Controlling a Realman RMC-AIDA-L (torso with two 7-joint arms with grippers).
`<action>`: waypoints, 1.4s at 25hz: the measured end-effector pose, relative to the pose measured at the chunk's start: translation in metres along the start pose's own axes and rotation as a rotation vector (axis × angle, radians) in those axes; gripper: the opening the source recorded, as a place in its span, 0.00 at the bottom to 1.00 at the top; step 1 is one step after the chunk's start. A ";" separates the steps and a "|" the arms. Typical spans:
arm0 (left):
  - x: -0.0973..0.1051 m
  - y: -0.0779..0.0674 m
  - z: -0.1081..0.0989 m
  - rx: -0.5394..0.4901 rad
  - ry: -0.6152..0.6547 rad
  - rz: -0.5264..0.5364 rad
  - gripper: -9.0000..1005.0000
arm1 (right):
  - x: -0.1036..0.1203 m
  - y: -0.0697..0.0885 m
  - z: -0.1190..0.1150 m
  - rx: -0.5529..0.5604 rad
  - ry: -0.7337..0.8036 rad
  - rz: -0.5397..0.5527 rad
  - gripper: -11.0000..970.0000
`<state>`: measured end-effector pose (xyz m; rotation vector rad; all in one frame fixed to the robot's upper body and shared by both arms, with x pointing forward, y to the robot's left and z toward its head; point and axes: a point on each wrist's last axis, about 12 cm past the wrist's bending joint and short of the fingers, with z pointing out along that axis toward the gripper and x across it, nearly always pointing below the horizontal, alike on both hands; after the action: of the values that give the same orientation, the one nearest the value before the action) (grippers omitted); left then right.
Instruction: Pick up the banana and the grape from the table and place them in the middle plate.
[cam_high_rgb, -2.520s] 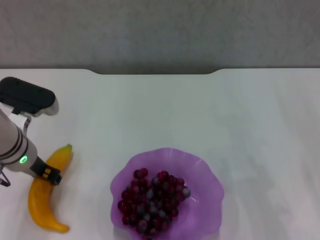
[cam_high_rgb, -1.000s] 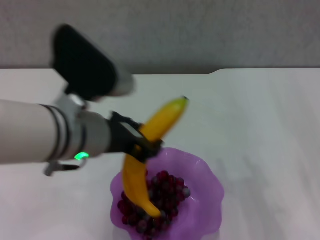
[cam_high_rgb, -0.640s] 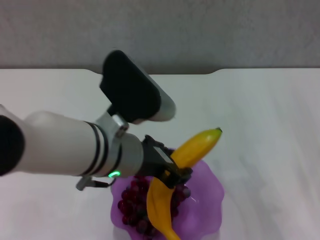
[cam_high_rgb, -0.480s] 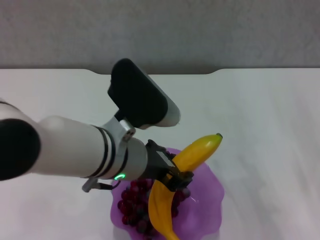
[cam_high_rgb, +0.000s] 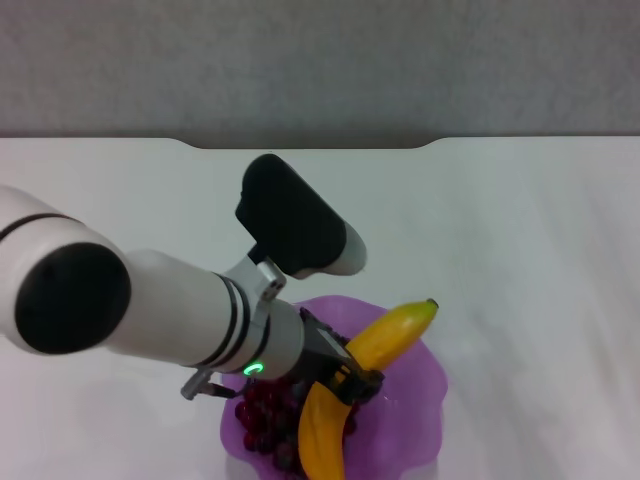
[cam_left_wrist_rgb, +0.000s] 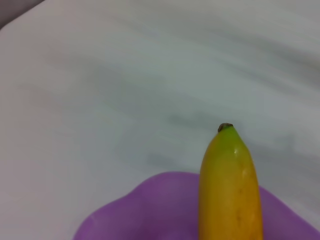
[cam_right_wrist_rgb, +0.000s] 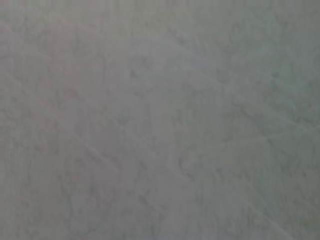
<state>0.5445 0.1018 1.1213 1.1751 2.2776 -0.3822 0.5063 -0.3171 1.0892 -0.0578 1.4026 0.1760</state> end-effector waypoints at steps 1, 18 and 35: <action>0.000 -0.001 0.002 0.002 0.003 0.006 0.49 | 0.000 0.000 0.000 -0.001 -0.003 0.000 0.69; -0.003 -0.006 0.008 0.035 -0.002 0.032 0.49 | -0.001 0.002 0.002 -0.008 -0.006 0.001 0.69; -0.016 0.003 -0.008 -0.075 -0.145 0.077 0.78 | 0.000 0.004 0.002 -0.016 -0.002 0.002 0.69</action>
<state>0.5517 0.0967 1.1376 1.1554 2.0979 -0.3387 0.5078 -0.3128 1.0897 -0.0700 1.3989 0.1890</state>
